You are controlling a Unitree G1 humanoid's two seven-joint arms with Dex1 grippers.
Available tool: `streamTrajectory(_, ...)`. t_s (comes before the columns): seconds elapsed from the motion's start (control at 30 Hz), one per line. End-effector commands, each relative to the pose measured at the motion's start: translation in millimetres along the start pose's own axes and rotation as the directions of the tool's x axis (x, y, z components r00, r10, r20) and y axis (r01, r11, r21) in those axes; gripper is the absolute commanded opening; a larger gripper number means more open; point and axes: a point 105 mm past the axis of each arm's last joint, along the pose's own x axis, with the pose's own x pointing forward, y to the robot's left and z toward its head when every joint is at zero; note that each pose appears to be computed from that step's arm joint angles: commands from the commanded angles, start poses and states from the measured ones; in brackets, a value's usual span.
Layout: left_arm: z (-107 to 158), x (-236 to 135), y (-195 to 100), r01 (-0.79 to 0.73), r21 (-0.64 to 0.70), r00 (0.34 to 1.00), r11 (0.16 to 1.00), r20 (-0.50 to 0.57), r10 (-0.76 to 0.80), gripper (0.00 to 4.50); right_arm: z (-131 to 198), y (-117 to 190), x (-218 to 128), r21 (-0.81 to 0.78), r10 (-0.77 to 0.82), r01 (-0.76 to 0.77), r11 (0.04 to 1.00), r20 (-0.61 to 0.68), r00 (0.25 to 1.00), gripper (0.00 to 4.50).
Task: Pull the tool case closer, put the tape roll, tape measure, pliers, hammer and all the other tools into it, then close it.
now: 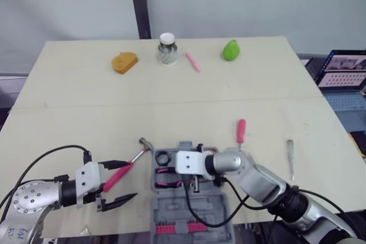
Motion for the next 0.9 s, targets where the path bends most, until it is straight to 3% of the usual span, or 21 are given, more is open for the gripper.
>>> streamTrajectory(0.03, 5, 1, 1, -0.001, 0.032, 1.0, 0.999, 0.013, 0.0, 4.5, -46, 22, 10, 0.124, 0.099, -0.079, 0.989, -0.159, 0.982, 0.05)
streamTrajectory(0.13, 4, 3, 1, 0.003, 0.036, 1.0, 0.999, 0.008, -0.004, 4.5, -36, 22, 12, 0.147, 0.092, -0.078, 0.986, -0.088, 0.992, 0.05)
streamTrajectory(0.3, 3, 8, 2, 0.018, 0.028, 1.0, 0.999, 0.008, -0.019, 4.5, 4, -2, -6, 0.228, -0.02, -0.026, 0.973, 0.198, 0.98, 0.05)
streamTrajectory(0.43, 8, 9, 21, -0.037, -0.024, 0.999, 0.999, 0.032, 0.038, 4.5, 13, -22, -64, 0.321, -0.141, 0.016, 0.947, 0.37, 0.918, 0.05)
streamTrajectory(0.5, 8, 7, 35, -0.078, -0.064, 0.996, 0.995, 0.041, 0.08, 4.5, 2, -26, -95, 0.383, -0.185, 0.029, 0.923, 0.38, 0.906, 0.05)
streamTrajectory(0.6, 3, -2, 53, -0.137, -0.098, 0.99, 0.986, 0.017, 0.14, 4.5, -30, -26, -142, 0.49, -0.283, 0.104, 0.865, 0.307, 0.909, 0.05)
streamTrajectory(0.73, -13, -25, 76, -0.243, -0.138, 0.97, 0.96, -0.045, 0.239, 4.5, -90, -9, -198, 0.639, -0.386, 0.232, 0.734, 0.111, 0.916, 0.05)
streamTrajectory(0.83, -30, -54, 90, -0.339, -0.165, 0.939, 0.926, -0.121, 0.322, 4.5, -142, 8, -240, 0.718, -0.463, 0.366, 0.593, -0.069, 0.884, 0.84)
streamTrajectory(0.9, -44, -77, 95, -0.405, -0.187, 0.91, 0.895, -0.175, 0.375, 4.5, -176, 19, -273, 0.75, -0.53, 0.468, 0.467, -0.186, 0.827, 1.77)
